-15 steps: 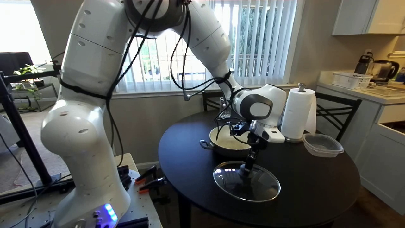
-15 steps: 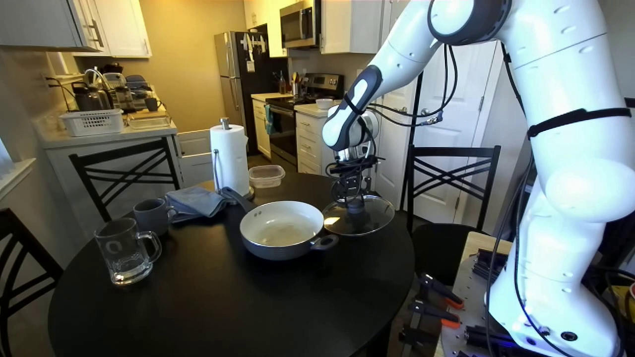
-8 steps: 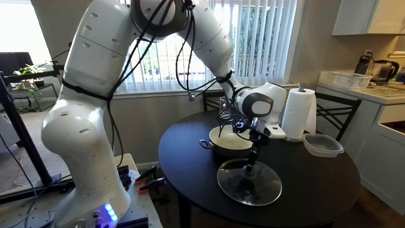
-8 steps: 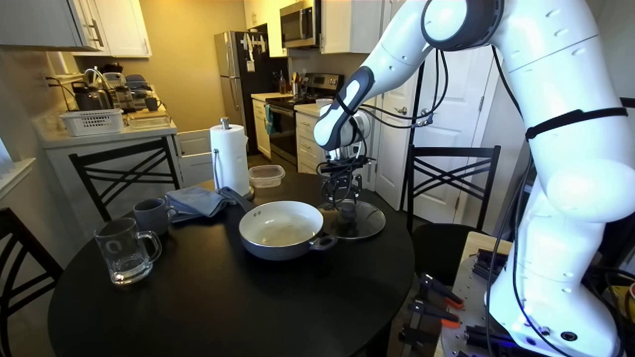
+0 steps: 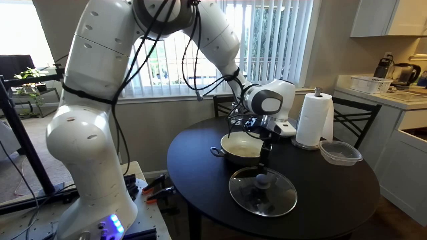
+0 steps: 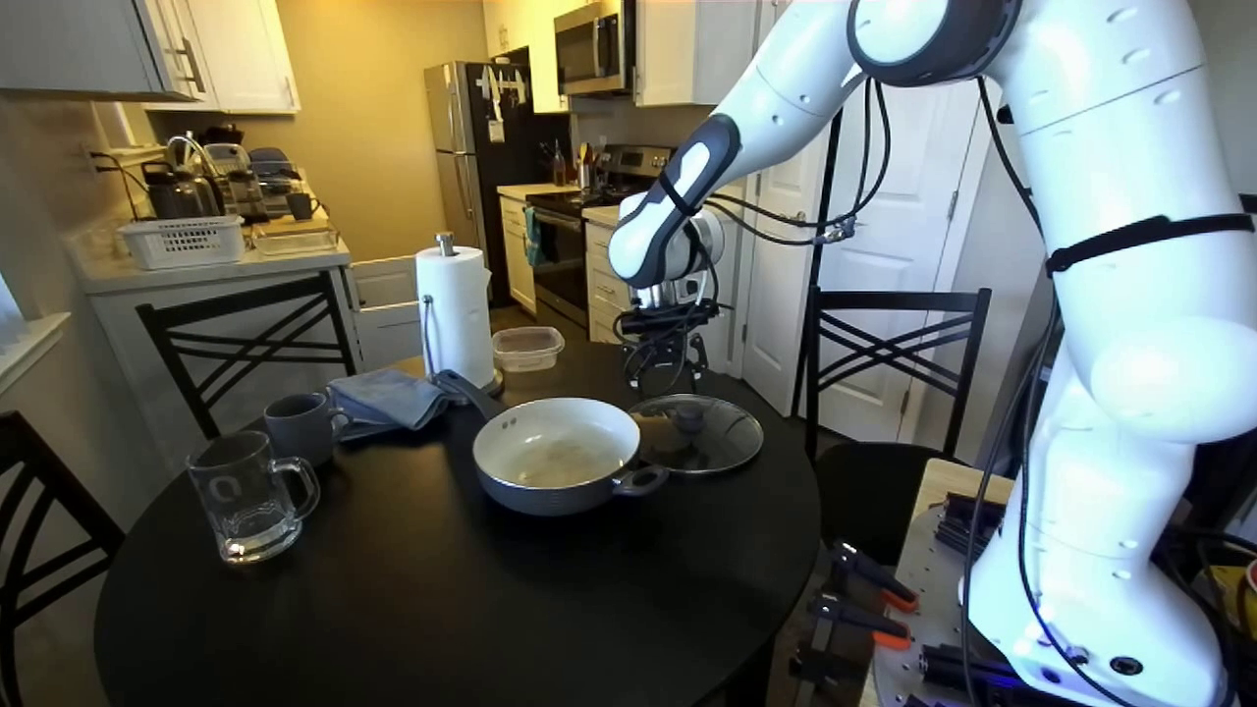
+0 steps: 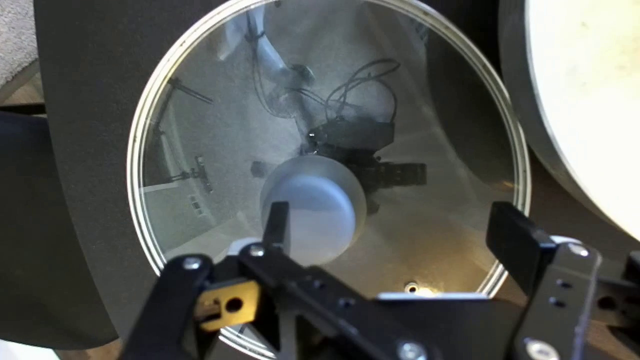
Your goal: Take the lid off of the pot
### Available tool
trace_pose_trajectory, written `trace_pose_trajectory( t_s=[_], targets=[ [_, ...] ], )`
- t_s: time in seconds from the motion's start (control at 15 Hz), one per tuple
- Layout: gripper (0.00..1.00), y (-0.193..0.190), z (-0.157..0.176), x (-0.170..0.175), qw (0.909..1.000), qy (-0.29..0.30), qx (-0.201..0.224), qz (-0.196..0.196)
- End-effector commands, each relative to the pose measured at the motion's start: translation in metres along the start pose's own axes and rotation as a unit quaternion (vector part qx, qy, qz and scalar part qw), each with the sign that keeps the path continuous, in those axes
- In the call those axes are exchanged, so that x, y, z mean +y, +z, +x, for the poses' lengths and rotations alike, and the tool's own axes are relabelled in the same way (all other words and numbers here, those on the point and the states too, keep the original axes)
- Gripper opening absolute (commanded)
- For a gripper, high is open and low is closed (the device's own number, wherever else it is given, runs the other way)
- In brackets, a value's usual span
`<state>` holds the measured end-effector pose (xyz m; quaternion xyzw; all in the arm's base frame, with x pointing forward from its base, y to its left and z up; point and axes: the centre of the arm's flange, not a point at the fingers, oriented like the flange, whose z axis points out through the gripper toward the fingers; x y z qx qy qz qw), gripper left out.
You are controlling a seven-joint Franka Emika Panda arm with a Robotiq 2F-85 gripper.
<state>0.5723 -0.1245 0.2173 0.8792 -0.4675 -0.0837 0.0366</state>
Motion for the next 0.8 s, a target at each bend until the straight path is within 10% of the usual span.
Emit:
trace_pose_trajectory(
  t_s=[0.0, 0.73],
  targets=[
    [1.00, -0.030, -0.036, 0.017, 0.9999, -0.006, 0.009, 0.002],
    [1.00, -0.024, -0.023, 0.005, 0.9998, -0.017, 0.009, 0.006]
  ],
)
